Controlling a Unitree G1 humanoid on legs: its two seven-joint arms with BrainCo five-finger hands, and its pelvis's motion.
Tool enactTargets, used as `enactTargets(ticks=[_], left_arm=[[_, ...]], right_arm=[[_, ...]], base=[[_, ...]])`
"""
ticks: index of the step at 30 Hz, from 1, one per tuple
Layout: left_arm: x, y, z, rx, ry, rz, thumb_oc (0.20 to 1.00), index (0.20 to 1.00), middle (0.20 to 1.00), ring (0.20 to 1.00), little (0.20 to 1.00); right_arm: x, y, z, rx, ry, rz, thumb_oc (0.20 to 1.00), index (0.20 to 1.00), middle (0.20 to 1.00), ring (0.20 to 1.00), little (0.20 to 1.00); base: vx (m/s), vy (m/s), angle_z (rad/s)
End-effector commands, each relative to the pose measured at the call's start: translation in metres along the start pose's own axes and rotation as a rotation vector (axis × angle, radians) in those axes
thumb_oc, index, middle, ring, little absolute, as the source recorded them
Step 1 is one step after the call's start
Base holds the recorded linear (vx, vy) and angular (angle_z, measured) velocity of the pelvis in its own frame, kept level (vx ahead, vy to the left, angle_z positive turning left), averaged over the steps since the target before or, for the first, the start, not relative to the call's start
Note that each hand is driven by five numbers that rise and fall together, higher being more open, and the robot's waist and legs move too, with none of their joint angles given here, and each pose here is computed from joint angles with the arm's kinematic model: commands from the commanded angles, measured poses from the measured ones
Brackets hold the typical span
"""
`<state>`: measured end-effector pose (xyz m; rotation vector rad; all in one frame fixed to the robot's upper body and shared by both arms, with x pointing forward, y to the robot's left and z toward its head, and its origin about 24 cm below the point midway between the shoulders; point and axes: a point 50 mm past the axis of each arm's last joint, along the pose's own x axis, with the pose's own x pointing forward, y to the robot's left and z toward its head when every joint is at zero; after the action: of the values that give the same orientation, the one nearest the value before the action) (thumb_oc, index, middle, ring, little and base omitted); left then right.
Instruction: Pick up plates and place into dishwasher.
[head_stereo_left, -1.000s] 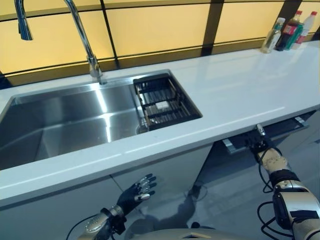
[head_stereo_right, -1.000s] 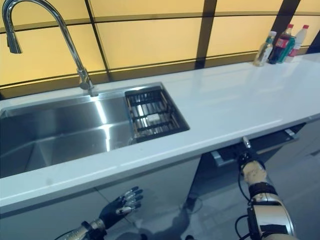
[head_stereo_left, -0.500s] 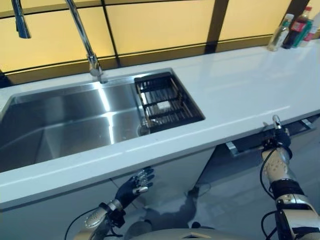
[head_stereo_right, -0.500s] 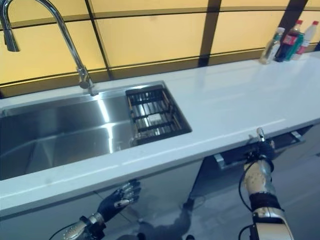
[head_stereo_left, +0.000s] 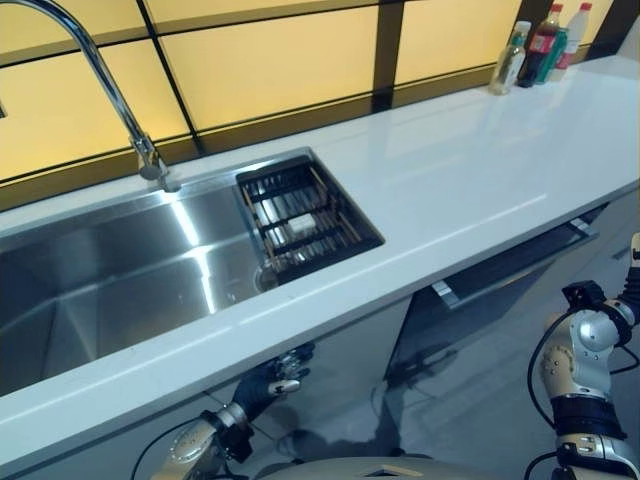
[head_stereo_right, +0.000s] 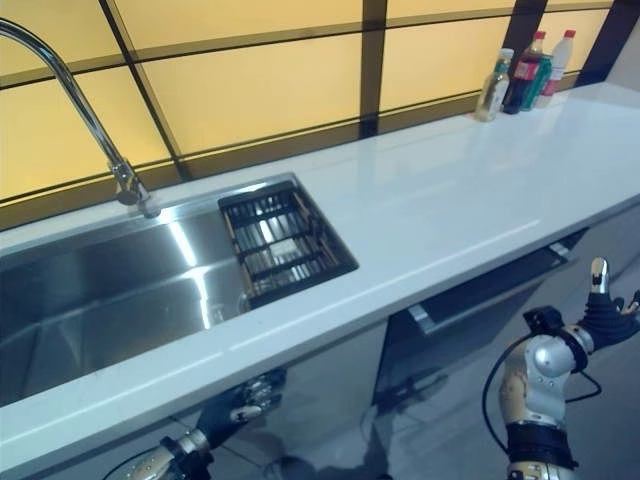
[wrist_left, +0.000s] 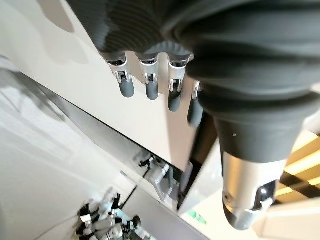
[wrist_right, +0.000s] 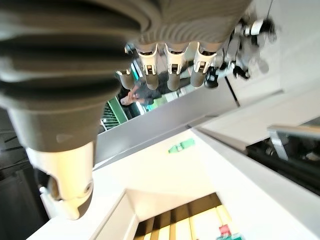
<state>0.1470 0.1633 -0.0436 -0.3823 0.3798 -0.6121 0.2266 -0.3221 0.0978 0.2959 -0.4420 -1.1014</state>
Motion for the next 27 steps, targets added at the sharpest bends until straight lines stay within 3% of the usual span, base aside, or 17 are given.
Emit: enactTargets(ticks=[1,5,10,17,20,24,27], left_arm=[[0.011,-0.017,0.04,0.135,-0.132,-0.219,1.0,1.0,1.0,1.0,1.0],[0.019,-0.032,0.06,0.139,-0.21,-0.361,1.0,1.0,1.0,1.0,1.0],[0.028,-0.051,0.112,0.031,-0.482,-0.547,1.0,1.0,1.0,1.0,1.0],[0.025,-0.054,0.141,-0.096,-0.678,-0.628,1.0,1.0,1.0,1.0,1.0],[0.016,-0.042,0.156,-0.09,-0.796,-0.497,1.0,1.0,1.0,1.0,1.0],[-0.008,-0.023,0.178,0.057,-0.934,-0.185,1.0,1.0,1.0,1.0,1.0],[-0.022,-0.008,0.183,0.064,-1.0,0.008,1.0,1.0,1.0,1.0,1.0]], right_arm=[[-0.018,0.038,0.031,0.123,-0.148,0.306,1.0,1.0,1.0,1.0,1.0],[-0.043,0.051,0.025,0.198,-0.065,0.547,1.0,1.0,1.0,1.0,1.0],[-0.069,0.062,0.013,0.255,0.059,0.832,1.0,1.0,1.0,1.0,1.0],[-0.088,0.071,0.007,0.352,0.176,1.046,1.0,1.0,1.0,1.0,1.0],[-0.097,0.077,0.019,0.363,0.112,1.093,1.0,1.0,1.0,1.0,1.0],[-0.103,0.076,0.03,0.332,0.07,1.147,1.0,1.0,1.0,1.0,1.0],[-0.106,0.071,0.027,0.335,0.091,1.194,1.0,1.0,1.0,1.0,1.0]], base=[[-0.05,0.024,-0.02],[-0.03,0.015,-0.11],[-0.05,-0.008,-0.04],[-0.05,-0.032,0.0],[-0.04,-0.027,0.04],[-0.04,-0.017,0.09],[-0.05,-0.023,0.26]])
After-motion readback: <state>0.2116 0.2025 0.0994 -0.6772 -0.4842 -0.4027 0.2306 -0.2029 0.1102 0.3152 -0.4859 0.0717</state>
